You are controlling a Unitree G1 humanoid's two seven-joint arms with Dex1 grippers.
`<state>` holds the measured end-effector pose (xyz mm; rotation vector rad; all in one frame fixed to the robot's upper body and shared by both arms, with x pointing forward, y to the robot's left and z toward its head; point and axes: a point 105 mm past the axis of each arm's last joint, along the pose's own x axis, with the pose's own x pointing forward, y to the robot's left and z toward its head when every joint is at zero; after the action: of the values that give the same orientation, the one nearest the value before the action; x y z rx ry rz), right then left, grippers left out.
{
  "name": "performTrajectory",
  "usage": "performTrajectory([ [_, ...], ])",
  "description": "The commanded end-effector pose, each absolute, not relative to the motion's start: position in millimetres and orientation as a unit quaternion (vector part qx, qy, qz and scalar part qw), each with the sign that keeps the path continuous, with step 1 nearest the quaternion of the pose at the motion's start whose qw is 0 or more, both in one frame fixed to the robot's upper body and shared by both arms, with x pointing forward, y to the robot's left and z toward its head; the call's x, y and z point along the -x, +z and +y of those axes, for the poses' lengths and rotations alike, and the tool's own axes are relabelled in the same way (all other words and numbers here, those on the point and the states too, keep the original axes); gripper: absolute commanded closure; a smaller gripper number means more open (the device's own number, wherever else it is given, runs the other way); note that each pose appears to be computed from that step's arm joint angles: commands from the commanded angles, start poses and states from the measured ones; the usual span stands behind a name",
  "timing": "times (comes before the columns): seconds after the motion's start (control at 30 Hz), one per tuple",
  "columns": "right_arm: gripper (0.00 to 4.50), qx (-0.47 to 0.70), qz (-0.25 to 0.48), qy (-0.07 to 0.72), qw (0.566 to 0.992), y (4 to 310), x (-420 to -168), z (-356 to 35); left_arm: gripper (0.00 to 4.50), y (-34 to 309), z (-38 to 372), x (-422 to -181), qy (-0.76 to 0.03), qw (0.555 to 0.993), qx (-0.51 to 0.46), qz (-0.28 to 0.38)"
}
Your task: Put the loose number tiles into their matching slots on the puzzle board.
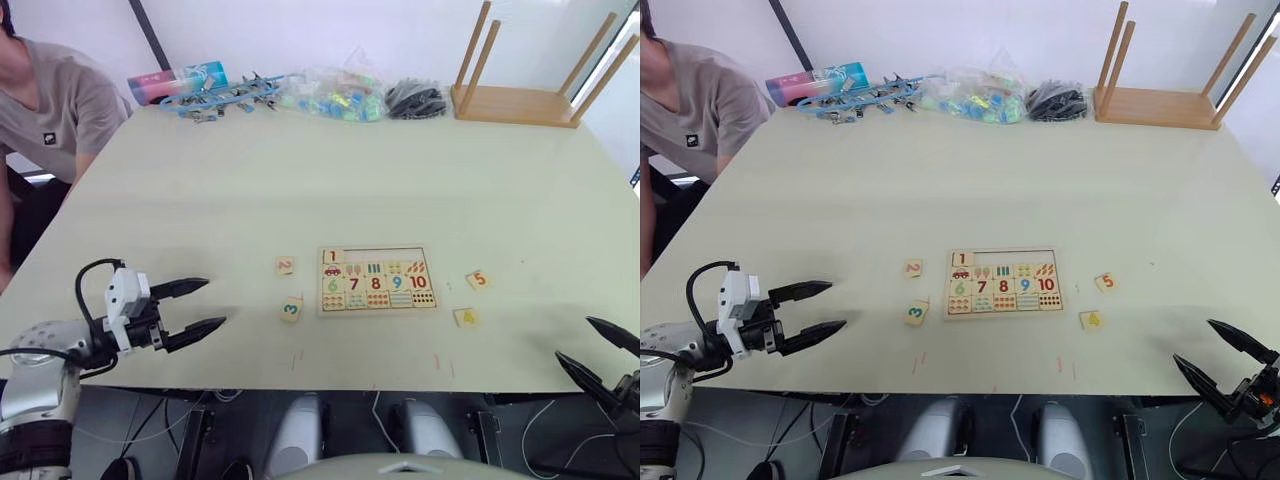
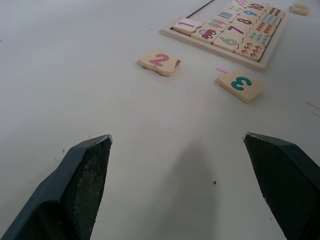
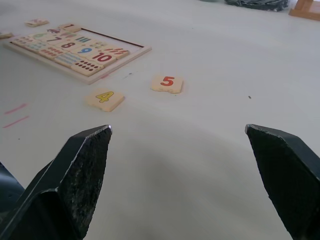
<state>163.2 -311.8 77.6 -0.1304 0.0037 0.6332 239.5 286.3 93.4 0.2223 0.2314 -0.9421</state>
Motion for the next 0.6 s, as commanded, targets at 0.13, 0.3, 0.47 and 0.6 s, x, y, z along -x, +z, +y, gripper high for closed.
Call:
performTrajectory([
  [0.13,0.00,0.068,-0.004,0.322,0.944,85,-162,-316,0.04,103,287,-240,-0.454,0.877,-0.125,0.091],
  [0.3,0.00,0.065,-0.002,0.337,0.939,85,-160,-313,0.04,99,288,-237,-0.461,0.873,-0.124,0.096],
  [0.47,0.00,0.069,-0.003,0.346,0.936,86,-159,-312,0.04,97,288,-236,-0.467,0.871,-0.122,0.095],
  [0.6,0.00,0.079,-0.006,0.348,0.934,88,-160,-313,0.04,93,290,-238,-0.468,0.869,-0.125,0.098],
])
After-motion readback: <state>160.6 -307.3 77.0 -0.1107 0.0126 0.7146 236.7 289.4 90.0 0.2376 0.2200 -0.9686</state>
